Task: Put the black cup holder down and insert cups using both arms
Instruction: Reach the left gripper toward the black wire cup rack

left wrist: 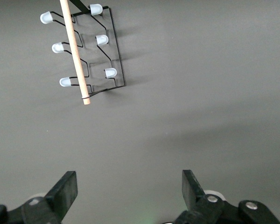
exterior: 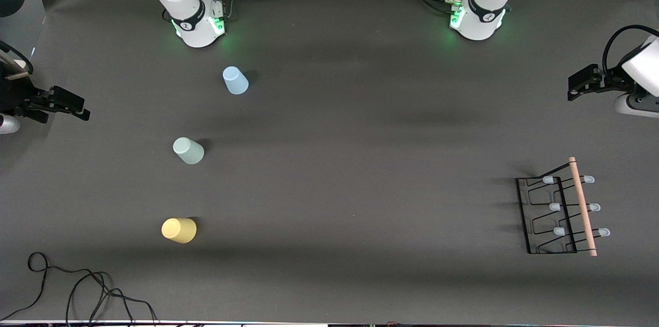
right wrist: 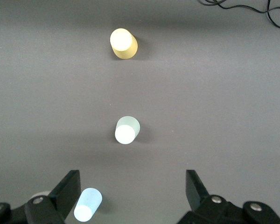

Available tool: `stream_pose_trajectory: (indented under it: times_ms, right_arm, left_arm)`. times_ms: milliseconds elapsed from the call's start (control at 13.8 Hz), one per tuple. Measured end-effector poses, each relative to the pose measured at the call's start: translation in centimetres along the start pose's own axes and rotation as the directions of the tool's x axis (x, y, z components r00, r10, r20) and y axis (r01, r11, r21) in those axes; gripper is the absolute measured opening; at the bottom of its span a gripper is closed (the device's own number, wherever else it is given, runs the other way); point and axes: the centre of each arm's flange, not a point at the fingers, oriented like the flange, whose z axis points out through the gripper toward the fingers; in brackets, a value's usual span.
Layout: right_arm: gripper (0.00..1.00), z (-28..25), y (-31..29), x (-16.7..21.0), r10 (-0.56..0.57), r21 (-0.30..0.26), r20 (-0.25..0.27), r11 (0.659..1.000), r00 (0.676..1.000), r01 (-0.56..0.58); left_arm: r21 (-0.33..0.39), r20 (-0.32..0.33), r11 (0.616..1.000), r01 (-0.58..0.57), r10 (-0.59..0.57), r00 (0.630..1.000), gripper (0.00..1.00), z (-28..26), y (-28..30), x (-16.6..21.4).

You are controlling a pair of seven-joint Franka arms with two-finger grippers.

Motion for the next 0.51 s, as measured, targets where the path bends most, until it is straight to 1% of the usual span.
stream_pose_trajectory:
  times_ms: [364, 509]
  right_arm:
    - [1.00, 0.01, -0.14, 0.01, -0.002, 0.000, 0.000, 1.000, 1.000, 0.002]
    - [1.00, 0.02, -0.15, 0.01, -0.003, 0.000, 0.000, 1.000, 1.000, 0.003]
  left_arm:
    - [0.001, -0.005, 1.000, 0.003, -0.003, 1.000, 1.00, 0.00, -0.10, 0.16]
    - [0.003, -0.008, 1.000, 0.009, -0.009, 1.000, 1.00, 0.10, -0.43, 0.92]
